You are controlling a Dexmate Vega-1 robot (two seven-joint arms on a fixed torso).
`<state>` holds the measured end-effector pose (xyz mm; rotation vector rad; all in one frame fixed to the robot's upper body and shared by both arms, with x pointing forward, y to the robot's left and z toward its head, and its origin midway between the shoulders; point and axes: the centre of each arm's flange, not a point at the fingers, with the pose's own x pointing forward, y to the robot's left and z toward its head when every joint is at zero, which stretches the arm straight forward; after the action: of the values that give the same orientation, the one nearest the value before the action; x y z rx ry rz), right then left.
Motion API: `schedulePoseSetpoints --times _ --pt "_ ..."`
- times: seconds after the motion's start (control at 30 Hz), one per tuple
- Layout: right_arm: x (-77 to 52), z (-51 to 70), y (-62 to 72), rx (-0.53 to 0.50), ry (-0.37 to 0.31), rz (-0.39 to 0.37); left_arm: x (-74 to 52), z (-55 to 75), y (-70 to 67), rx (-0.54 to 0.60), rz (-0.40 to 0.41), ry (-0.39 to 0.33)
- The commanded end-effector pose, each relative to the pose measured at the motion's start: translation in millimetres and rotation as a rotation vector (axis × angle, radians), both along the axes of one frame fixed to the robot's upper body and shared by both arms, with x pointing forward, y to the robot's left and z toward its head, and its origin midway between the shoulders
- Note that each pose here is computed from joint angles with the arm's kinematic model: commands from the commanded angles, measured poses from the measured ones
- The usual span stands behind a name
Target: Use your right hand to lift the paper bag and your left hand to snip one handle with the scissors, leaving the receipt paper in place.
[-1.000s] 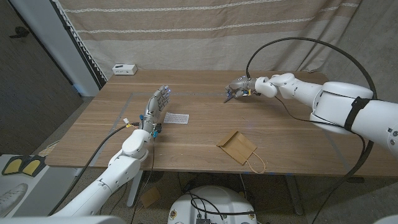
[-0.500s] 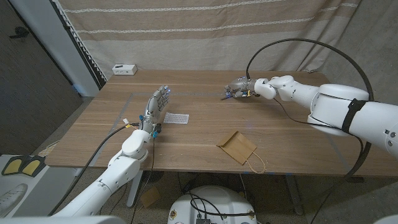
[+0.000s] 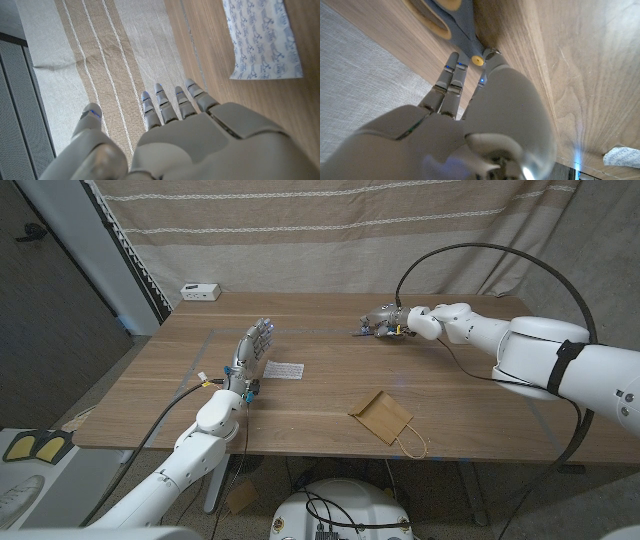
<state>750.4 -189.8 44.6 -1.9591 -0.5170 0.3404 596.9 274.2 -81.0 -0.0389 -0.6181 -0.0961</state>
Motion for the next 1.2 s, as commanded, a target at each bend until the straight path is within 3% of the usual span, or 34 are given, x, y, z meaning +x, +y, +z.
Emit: schedulePoseSetpoints --times 0.03,0.37,0.9,1.2 --pt "7.0 -6.5 -7.8 0.05 0.044 -0.083 -2.0 -0.3 -3.3 -0.001 0.002 -0.003" --pt "8.8 -5.0 -12.6 0.084 0.067 -0.113 -4.5 -0.2 -4.0 -0.001 0.004 -0.006" --pt "4.1 -6.6 -10.7 0.084 0.103 -0.068 -8.6 -3.6 -5.9 -0.004 0.001 -0.007" --pt "-3.1 3.7 -14.1 0.144 0.122 -0.007 -10.9 -5.0 -7.8 -0.003 -0.004 -0.006"
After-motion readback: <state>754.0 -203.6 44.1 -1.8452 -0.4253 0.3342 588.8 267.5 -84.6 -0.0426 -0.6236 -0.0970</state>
